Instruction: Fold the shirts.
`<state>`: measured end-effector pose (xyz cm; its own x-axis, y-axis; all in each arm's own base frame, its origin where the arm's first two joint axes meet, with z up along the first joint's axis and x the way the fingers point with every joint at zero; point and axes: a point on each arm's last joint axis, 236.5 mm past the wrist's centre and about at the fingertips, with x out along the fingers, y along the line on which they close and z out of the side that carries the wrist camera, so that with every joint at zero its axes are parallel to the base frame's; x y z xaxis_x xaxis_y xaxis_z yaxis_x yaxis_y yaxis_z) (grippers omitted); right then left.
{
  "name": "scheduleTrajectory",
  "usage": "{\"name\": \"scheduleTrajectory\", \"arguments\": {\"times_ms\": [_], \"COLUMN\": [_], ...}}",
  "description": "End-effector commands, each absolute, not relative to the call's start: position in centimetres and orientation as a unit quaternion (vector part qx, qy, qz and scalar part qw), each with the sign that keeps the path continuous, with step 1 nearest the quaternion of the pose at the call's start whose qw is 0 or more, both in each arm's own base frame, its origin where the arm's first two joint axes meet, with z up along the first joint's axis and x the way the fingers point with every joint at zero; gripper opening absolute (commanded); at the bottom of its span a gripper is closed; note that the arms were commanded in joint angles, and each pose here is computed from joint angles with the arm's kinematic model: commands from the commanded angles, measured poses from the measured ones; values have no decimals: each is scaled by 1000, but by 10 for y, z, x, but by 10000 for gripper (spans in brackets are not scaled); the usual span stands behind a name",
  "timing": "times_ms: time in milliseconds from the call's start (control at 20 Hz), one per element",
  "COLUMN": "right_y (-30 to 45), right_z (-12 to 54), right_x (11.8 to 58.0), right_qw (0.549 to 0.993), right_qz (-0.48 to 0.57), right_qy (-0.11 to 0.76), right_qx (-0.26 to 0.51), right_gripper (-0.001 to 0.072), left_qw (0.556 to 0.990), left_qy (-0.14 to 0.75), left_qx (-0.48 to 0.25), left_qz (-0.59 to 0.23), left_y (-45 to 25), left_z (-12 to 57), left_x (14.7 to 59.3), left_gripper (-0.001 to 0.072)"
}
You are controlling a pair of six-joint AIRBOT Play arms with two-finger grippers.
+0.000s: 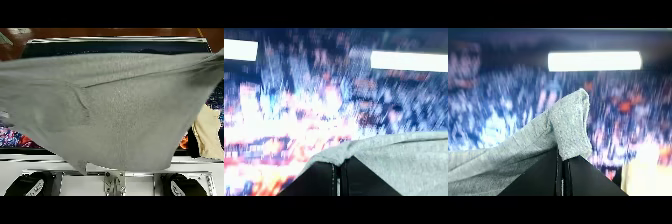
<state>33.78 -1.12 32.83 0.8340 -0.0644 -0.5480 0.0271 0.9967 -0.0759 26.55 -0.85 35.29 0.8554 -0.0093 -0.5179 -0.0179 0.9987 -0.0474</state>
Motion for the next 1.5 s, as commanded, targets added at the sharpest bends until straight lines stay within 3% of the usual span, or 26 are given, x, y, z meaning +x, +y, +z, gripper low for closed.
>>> {"name": "scheduleTrajectory", "arguments": {"times_ms": [0,150,350,450,550,650,700,750,800,950,1050,1150,1300,1450], "right_y": [-14,-4,27,37,45,49,50,53,51,6,-56,-89,-73,-50], "right_z": [199,123,109,91,47,12,8,11,21,61,76,74,57,31], "right_x": [402,481,566,583,580,572,570,567,562,522,468,417,369,349], "right_qw": [891,888,926,924,900,877,873,872,876,872,835,789,722,678], "right_qz": [-33,-46,-18,-8,-8,-11,-11,-5,8,18,-35,-37,45,93], "right_qy": [452,457,348,339,389,434,441,445,447,486,548,609,657,671], "right_qx": [-35,26,145,179,197,204,205,204,181,54,22,70,213,284], "right_gripper": [62,62,63,63,63,71,181,519,657,656,648,648,649,649], "left_qw": [905,865,875,871,844,808,795,787,779,738,709,689,652,671], "left_qy": [425,500,466,459,493,535,550,563,578,654,687,698,713,654], "left_qx": [-6,-36,-132,-175,-211,-245,-254,-254,-241,-146,-145,-189,-258,-348], "left_qz": [18,-14,-4,-8,-11,-14,-14,-15,-23,-84,-68,-38,-2,-35], "left_y": [-9,-38,-62,-74,-89,-104,-107,-106,-100,-52,-9,15,16,-21], "left_z": [231,129,76,50,10,-23,-31,-32,-27,6,24,21,-33,-64], "left_x": [308,359,447,475,480,473,468,462,455,408,364,316,242,237], "left_gripper": [34,34,35,36,36,63,212,425,597,594,595,595,595,595]}}
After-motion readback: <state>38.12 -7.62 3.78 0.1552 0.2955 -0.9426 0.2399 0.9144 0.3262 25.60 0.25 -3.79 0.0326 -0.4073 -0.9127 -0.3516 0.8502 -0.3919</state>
